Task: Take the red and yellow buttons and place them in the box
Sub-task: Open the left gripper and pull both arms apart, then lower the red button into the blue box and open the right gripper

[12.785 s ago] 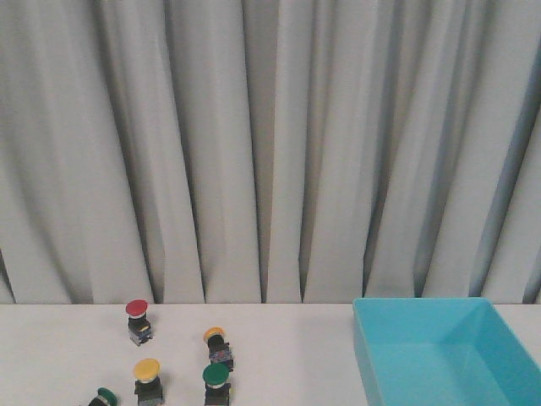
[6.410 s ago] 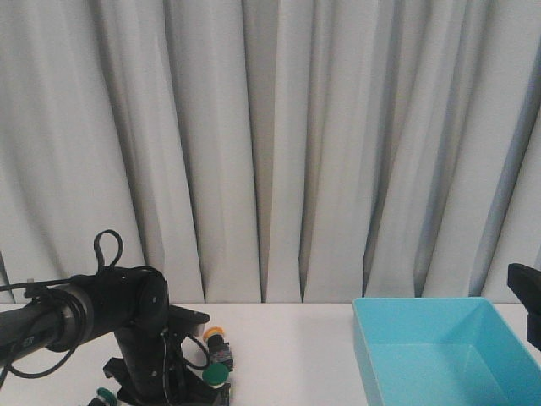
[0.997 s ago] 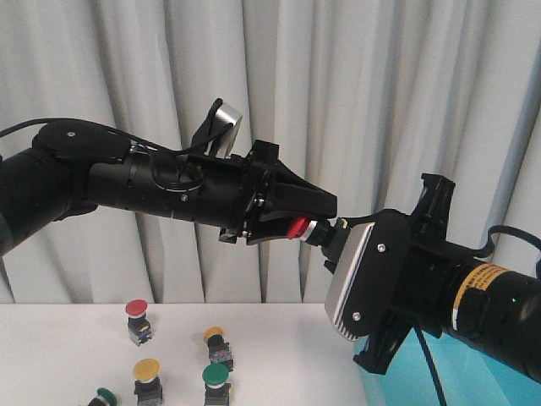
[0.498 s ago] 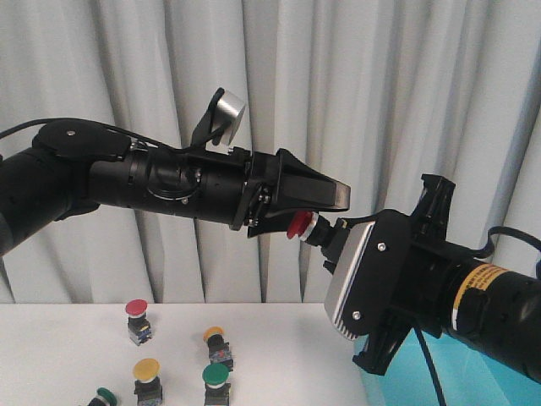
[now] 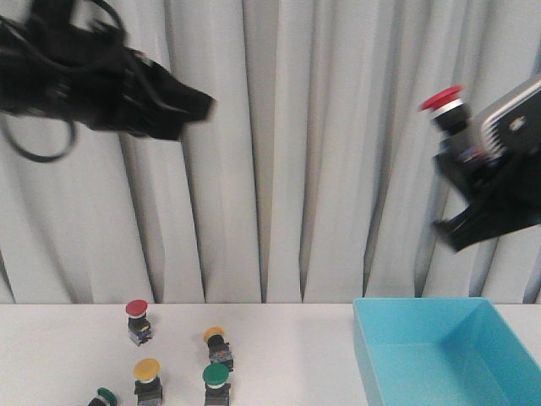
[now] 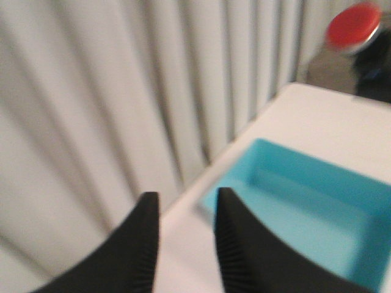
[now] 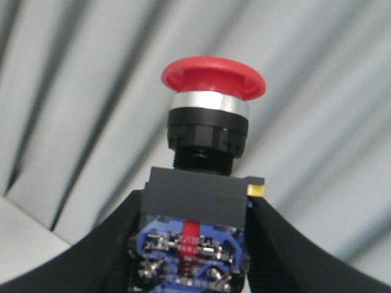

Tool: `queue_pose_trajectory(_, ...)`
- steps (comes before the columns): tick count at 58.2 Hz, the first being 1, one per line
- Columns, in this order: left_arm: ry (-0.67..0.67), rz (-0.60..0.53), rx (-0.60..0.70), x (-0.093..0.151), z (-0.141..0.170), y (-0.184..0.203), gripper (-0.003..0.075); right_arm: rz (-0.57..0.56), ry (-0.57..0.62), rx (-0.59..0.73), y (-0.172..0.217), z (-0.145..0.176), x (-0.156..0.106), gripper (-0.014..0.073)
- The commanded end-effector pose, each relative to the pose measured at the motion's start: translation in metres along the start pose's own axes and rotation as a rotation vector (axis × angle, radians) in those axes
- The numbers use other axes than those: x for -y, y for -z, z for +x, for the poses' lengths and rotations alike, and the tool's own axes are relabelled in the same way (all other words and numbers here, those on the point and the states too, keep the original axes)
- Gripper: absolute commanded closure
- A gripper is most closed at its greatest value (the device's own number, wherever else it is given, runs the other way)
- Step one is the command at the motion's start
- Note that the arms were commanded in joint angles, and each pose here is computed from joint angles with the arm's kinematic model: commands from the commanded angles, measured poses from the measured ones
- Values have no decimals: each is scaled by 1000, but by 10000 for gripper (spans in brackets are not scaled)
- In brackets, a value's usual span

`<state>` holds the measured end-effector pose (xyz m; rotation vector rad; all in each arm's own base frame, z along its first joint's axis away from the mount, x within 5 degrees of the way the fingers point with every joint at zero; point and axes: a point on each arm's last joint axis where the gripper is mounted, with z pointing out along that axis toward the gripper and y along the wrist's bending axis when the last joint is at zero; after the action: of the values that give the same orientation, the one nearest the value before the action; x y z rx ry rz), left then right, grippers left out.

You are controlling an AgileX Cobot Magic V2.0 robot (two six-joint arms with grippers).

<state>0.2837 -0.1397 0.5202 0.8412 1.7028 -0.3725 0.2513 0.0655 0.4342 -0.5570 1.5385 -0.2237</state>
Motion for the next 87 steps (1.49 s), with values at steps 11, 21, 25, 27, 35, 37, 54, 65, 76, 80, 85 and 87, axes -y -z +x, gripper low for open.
queue_pose_trajectory(11,-32,-437,-153,-24,-2,60,727,133,-212,-160,-3,13,32,583)
queue_pose_trajectory(21,25,-506,-268,-27,9,68,727,99,-293,-378,-42,53,15,580)
queue_pose_trajectory(25,24,-503,-260,-25,9,70,727,77,-314,-472,-57,71,6,579)
queue_pose_trajectory(27,21,-502,-257,-24,9,71,727,66,-319,-527,-64,81,1,579)
queue_pose_trajectory(35,13,-497,-240,-20,16,74,727,25,-307,-743,-90,125,-19,579)
queue_pose_trajectory(37,9,-496,-240,-19,18,76,727,13,-313,-776,-95,134,-24,578)
queue_pose_trajectory(54,-1,-478,-270,-13,41,71,727,-53,-334,-926,-123,184,-54,576)
queue_pose_trajectory(65,4,-474,-281,-13,44,68,727,-72,-341,-950,-133,200,-64,572)
queue_pose_trajectory(76,4,-474,-281,-13,44,68,726,-91,-356,-988,-140,218,-75,569)
queue_pose_trajectory(80,4,-474,-281,-13,44,68,726,-97,-356,-1007,-142,225,-79,568)
queue_pose_trajectory(85,4,-474,-281,-13,44,68,726,-104,-370,-1022,-145,233,-84,568)
queue_pose_trajectory(87,4,-474,-281,-13,44,68,726,-107,-372,-1028,-146,235,-85,568)
